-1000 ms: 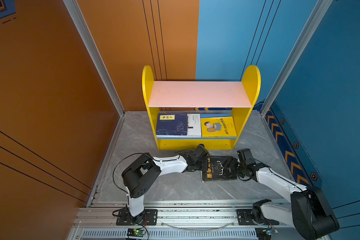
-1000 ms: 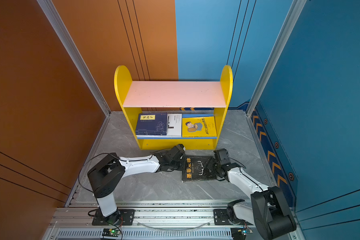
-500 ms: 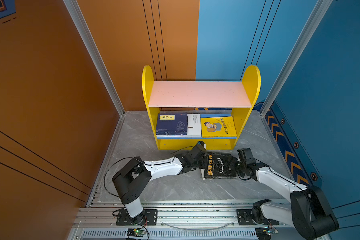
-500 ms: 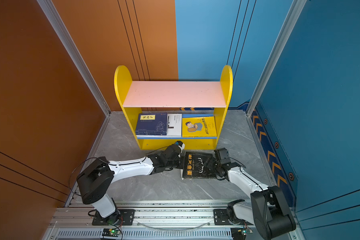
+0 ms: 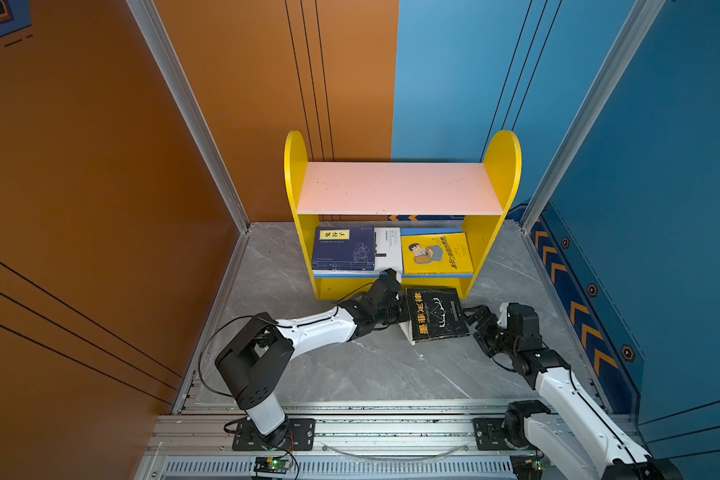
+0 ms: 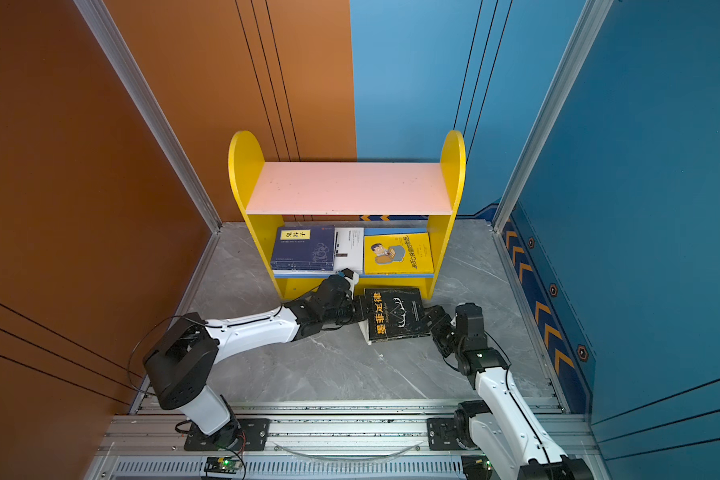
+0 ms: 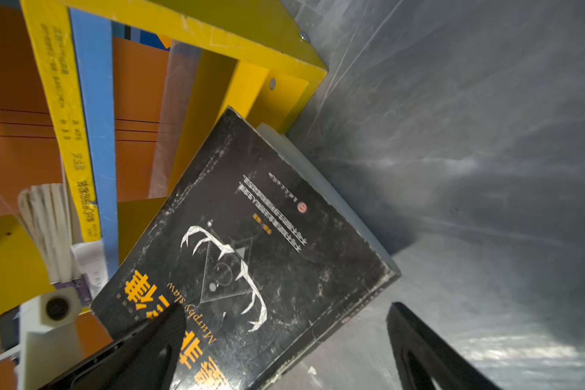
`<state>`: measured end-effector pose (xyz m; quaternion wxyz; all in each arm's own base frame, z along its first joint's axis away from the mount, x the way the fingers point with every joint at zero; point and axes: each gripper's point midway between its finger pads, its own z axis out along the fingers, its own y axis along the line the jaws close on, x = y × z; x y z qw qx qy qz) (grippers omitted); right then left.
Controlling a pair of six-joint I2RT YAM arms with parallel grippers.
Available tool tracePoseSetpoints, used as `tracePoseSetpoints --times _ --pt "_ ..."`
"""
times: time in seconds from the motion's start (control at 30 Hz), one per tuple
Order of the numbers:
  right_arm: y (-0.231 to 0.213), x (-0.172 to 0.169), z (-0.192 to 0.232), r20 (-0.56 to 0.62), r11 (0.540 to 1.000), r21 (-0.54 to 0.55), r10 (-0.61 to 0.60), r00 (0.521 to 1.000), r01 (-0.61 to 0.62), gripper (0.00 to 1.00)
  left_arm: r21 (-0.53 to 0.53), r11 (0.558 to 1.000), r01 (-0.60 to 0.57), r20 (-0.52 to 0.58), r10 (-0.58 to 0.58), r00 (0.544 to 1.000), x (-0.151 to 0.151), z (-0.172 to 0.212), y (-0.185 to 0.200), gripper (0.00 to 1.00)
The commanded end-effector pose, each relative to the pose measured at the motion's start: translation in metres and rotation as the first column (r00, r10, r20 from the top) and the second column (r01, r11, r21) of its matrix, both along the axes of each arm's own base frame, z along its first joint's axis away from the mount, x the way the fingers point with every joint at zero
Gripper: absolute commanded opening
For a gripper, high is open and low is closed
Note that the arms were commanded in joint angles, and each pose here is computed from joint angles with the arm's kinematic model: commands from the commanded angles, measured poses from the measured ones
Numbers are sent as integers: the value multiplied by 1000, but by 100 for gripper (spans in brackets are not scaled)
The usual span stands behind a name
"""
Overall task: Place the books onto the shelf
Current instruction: 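Grasp the black book's edges with both grippers and tilt it up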
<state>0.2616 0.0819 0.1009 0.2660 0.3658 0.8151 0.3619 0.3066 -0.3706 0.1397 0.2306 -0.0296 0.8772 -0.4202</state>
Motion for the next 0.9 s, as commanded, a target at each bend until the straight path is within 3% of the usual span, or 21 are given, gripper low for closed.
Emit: tracePoseSetpoints --times 0.0,0.2,0.3,0.43,0.6,0.7,0.87 --pt "10 -8 -3 -35 988 148 -41 999 46 94 -234 972 -39 0 40 999 23 52 -18 1" --pt "16 -12 -9 -35 981 180 -72 997 77 91 -330 941 -80 -84 56 995 30 47 -22 1" --pt "18 -4 -8 -11 968 227 -103 995 103 90 -335 939 -84 -86 58 995 31 49 -21 1" --pt "9 9 -5 29 964 212 -172 985 162 85 -317 944 -89 -101 59 993 26 38 -17 2" --pt "10 23 7 92 960 234 -182 979 156 79 -318 946 -66 -114 31 993 23 35 -20 7" --pt "11 30 13 120 953 255 -197 973 161 73 -317 947 -46 -133 3 991 20 29 -27 7" --pt "14 40 27 163 950 271 -204 965 155 53 -335 942 -17 -131 -29 991 21 35 -38 8"
